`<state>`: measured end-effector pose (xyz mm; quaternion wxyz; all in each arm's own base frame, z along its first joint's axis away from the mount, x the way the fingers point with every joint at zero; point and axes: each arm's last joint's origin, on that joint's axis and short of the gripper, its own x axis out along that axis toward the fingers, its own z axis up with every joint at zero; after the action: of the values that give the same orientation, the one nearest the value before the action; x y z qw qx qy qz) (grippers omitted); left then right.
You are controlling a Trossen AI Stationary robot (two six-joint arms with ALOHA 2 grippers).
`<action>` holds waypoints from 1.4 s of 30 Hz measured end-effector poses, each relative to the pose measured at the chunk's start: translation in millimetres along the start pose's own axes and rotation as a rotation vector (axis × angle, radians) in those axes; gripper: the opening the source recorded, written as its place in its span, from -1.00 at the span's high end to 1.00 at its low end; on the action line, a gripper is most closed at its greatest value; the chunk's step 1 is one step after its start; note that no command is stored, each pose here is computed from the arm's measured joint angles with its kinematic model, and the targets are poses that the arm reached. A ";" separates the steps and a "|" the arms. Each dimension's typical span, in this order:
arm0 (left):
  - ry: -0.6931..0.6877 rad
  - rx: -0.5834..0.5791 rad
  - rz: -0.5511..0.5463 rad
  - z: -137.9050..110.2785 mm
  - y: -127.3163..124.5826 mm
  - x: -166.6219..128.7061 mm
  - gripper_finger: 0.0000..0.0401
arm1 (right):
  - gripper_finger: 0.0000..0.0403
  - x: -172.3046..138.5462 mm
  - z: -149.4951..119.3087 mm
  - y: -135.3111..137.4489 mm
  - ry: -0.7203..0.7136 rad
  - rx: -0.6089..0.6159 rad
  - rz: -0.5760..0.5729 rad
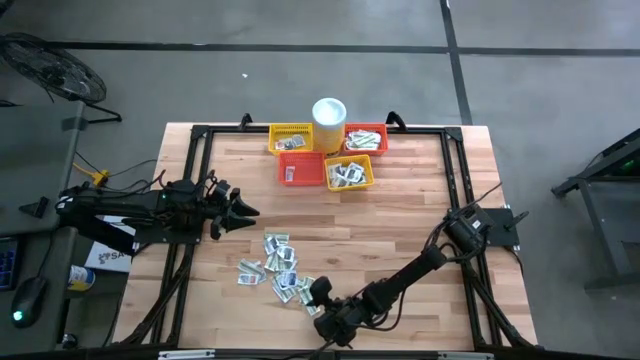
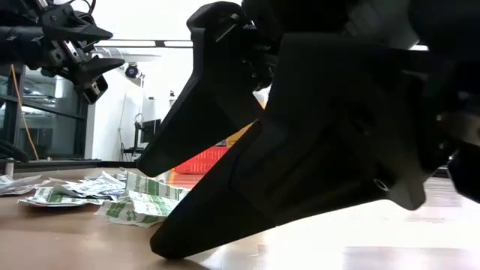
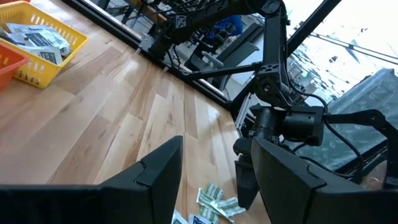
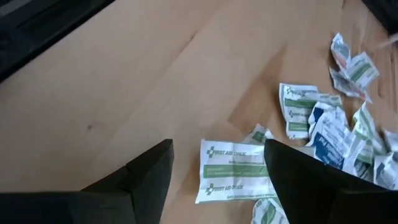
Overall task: Pick & Place First Aid Supplies
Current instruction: Put the green bandage pack into the top orange basket
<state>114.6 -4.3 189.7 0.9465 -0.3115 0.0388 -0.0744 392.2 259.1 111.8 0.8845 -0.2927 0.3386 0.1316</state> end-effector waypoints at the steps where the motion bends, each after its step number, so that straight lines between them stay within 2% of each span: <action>1: 0.000 0.000 0.000 0.0 0.0 0.0 0.05 | -0.23 0.0 -0.3 0.1 0.003 0.012 0.000; 8: 0.000 0.000 0.000 0.0 0.0 0.0 0.05 | -0.17 0.1 -3.3 -0.4 0.034 0.041 -0.015; 20: 0.000 0.000 0.000 0.0 0.0 0.0 0.05 | 0.31 3.2 -10.3 -7.7 0.088 0.189 -0.053; 26: -0.001 0.000 0.000 0.1 0.0 0.0 0.05 | 0.48 4.6 -11.6 -10.0 0.092 0.201 -0.059; 38: 0.000 0.000 0.000 0.0 0.0 0.0 0.05 | 0.96 4.9 -10.1 -8.1 0.073 0.245 0.027; 42: 0.000 0.000 0.000 0.0 0.0 0.0 0.05 | 0.98 3.1 -8.5 -8.8 0.069 0.316 0.052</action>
<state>114.6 -4.2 189.7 0.9465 -0.3115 0.0386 -0.0744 393.8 247.0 108.4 0.9038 -0.1455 0.3925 0.0895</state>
